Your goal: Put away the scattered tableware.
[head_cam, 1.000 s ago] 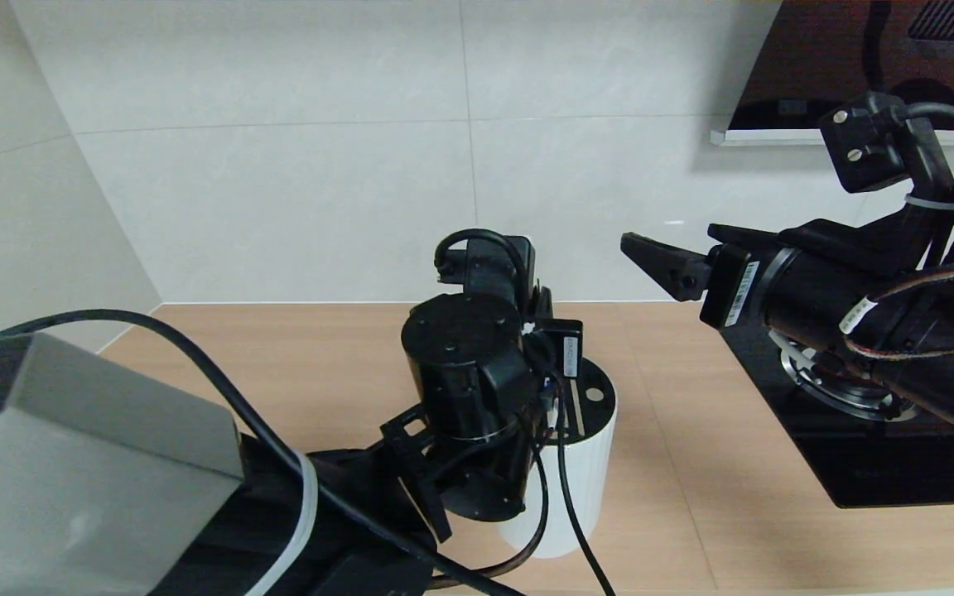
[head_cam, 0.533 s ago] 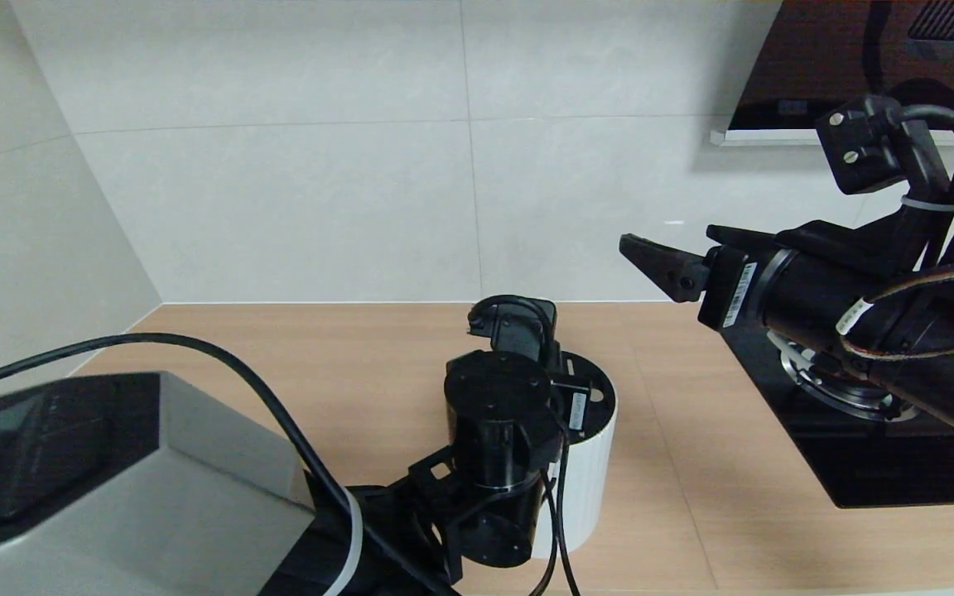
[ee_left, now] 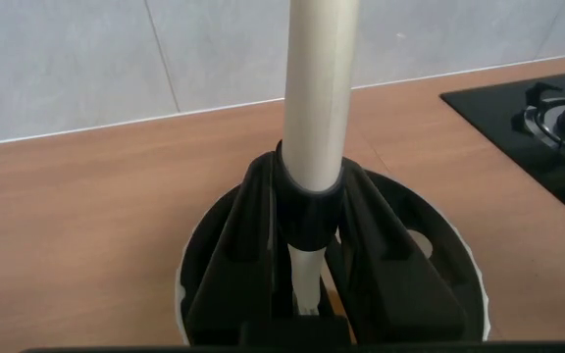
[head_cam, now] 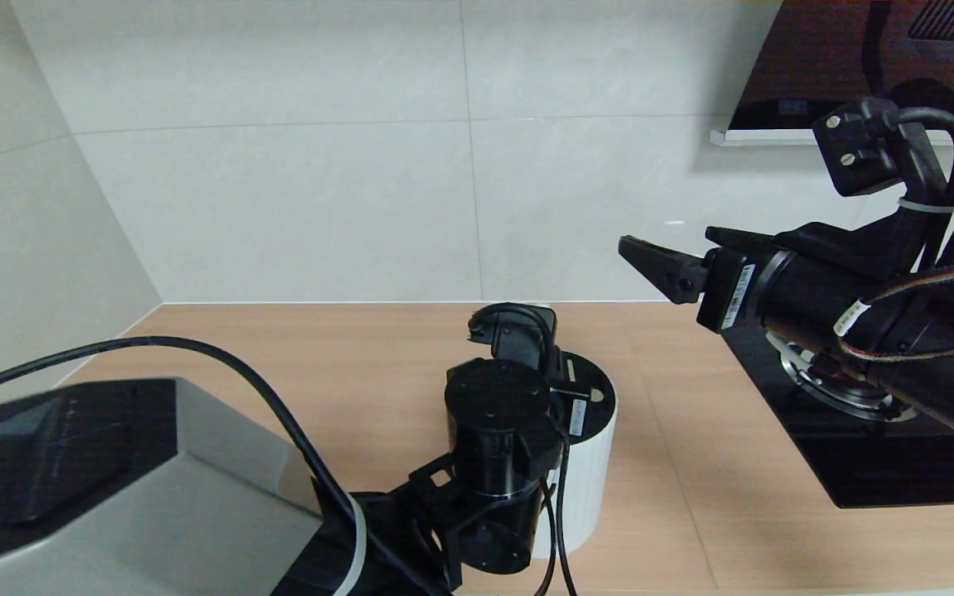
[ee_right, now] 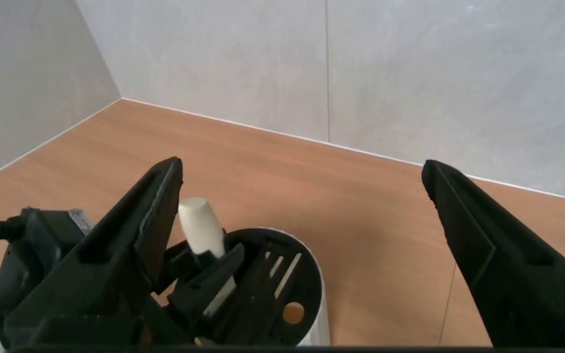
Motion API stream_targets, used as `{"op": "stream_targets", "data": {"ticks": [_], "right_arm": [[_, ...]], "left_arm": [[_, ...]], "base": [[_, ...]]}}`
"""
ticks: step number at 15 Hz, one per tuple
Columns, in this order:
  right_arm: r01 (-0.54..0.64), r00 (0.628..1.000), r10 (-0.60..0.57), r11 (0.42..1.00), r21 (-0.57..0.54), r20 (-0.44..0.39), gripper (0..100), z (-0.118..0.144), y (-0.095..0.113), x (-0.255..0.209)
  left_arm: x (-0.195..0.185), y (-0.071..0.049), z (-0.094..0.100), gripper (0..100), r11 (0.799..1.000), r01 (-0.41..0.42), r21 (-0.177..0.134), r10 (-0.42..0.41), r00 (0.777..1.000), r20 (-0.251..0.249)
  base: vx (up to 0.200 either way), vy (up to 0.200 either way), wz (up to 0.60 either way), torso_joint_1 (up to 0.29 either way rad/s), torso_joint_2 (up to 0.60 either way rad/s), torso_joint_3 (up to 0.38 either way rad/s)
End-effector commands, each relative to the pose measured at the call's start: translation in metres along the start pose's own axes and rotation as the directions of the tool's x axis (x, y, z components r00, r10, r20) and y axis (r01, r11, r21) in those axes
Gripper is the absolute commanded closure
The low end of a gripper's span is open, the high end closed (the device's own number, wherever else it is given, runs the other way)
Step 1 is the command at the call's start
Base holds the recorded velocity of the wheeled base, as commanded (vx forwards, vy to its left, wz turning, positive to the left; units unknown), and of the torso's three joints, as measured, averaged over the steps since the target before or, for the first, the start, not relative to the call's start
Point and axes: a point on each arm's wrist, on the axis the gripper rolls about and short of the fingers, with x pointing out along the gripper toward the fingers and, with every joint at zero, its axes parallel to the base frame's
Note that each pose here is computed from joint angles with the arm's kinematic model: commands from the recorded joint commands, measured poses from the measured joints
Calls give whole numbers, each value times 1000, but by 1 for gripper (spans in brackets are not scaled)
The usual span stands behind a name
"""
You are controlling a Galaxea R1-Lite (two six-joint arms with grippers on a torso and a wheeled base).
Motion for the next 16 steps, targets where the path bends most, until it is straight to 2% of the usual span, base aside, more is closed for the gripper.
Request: {"op": "stream_targets", "data": {"ticks": [1,2,10,13,14,15,16], "right_arm": [[0,1000,0,1000,0,-1,0,0,0,0],[0,1000,0,1000,0,-1,0,0,0,0],[0,1000,0,1000,0,-1,0,0,0,0],[-1,1000,1,1000,1,5,0,1,0,0],[3,1000,-3,1000,4,19,0,5,-1,-1],[12,999,-12,1000,7,33,0,8,-4,-3],[20,999,-21,1000,8,47,0,13,-7,-10]], "left_arm": [[0,0,2,100,1000,-1,-2,1,1000,3],[-1,0,2,0,1000,1,-5,-1,1000,4],[-3,3,10,0,1000,0,-25,0,1000,30],[-19,17,54,0,995,5,-97,7,993,117],[-33,29,83,0,989,47,-141,-21,983,182],[-45,39,101,0,983,84,-163,-45,973,226],[-53,54,117,0,978,98,-182,-47,962,269]], "base": [[0,0,0,0,0,0],[0,0,0,0,0,0],[0,0,0,0,0,0],[0,0,0,0,0,0],[0,0,0,0,0,0],[0,0,0,0,0,0],[0,0,0,0,0,0]]}}
